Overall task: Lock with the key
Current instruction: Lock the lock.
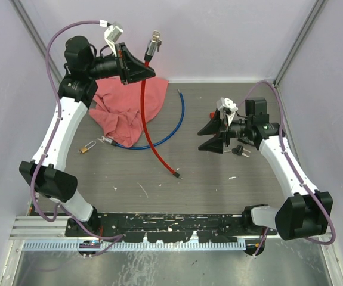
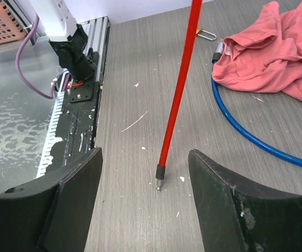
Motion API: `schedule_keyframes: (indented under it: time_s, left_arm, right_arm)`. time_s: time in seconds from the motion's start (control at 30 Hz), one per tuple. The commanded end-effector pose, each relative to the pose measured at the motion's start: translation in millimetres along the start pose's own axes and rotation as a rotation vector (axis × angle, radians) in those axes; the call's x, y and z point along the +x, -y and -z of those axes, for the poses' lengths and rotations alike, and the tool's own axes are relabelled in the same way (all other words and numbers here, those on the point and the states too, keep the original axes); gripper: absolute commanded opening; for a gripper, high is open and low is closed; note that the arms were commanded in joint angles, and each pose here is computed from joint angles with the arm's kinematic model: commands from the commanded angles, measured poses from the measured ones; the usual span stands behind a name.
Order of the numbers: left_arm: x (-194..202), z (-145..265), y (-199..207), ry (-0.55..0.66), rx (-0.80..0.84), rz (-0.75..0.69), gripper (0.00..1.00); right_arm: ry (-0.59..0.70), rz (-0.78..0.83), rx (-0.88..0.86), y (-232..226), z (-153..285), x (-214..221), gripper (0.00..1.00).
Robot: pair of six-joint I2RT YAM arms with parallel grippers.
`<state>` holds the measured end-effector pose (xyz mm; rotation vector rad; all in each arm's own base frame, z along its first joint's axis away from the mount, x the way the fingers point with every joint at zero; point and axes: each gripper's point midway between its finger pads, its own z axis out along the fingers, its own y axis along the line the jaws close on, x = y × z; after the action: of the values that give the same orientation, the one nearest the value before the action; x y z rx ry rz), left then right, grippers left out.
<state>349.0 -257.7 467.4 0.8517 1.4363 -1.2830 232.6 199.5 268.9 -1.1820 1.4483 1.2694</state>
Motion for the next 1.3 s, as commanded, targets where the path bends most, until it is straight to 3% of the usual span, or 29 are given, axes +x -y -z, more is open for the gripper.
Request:
schedule_keyframes:
  time_s: [0.0, 0.4, 0.63, 0.93, 1.13, 1.27]
  left_arm:
    - [-8, 1, 1, -0.01, -0.082, 0.064, 0.0]
    - [-30, 0, 12, 0.018, -0.144, 0.028, 0.0]
    - [-33, 1, -5, 0.064, -0.257, 0.053, 0.0]
    - [-49, -13, -15, 0.126, -0.335, 0.021, 0.0]
    - [-58, -19, -18, 0.16, -0.382, -0.006, 0.0]
    - [-64, -23, -15, 0.18, -0.406, -0.034, 0.0]
  right_arm:
    - [-0.01, 0.021, 0.032, 11, -3, -14, 0.71]
    - [0.039, -0.194, 0.155, 21, -54, 2, 0.7]
    - [0.218, -0.704, 0.42, 57, -59, 11, 0.67]
    - [0.271, -1.345, 0.391, 67, -85, 43, 0.67]
    - [0.341, -1.486, 0.403, 70, -83, 35, 0.72]
    - [0.293, -1.585, 0.461, 76, -82, 43, 0.85]
